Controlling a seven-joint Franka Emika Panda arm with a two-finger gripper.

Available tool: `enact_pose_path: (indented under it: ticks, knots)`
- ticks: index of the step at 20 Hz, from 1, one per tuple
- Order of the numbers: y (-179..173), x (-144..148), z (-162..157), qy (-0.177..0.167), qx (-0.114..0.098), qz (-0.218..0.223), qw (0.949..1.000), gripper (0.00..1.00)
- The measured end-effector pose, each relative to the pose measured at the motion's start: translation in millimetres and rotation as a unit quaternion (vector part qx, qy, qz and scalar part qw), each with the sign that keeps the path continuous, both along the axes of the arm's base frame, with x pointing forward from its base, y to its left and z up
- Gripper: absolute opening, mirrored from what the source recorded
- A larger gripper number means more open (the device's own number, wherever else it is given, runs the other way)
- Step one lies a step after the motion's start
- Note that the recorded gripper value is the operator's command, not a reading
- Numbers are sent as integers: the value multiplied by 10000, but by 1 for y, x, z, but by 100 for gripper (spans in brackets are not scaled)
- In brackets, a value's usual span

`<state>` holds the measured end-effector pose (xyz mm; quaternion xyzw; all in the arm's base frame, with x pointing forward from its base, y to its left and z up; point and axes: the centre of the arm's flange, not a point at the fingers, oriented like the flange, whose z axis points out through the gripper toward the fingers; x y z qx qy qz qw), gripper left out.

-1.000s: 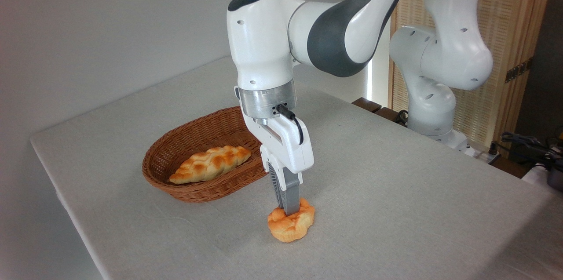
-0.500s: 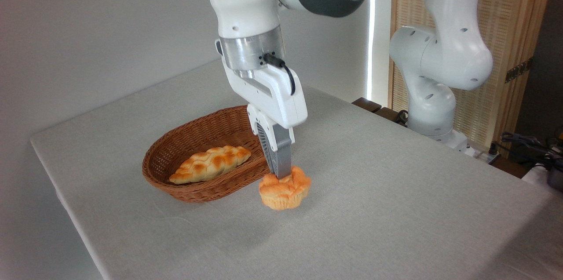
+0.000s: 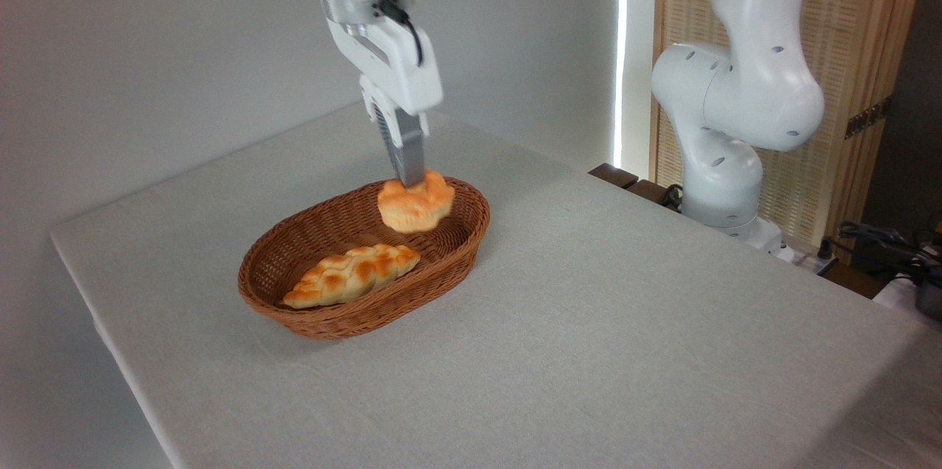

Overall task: Put bread into the basket
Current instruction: 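Lift the bun and carry it over the wicker basket, then lower the bun into the basket and open the gripper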

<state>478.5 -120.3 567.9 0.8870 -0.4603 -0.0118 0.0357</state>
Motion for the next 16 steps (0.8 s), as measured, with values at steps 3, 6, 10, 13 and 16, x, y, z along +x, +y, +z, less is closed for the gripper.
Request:
enact_pose_path:
  ticks: [3, 6, 10, 13, 16]
  knots:
    - [-62, -17, -10, 94, 166, 86, 9998, 0]
    - [-99, -29, -30, 269, 312, 123, 9991, 27]
    - [-105, -22, -67, 640, 407, 119, 9971, 80]
    - [-102, -18, -81, 786, 433, 139, 9959, 100]
    - [-102, -18, -82, 795, 435, 146, 9958, 100]
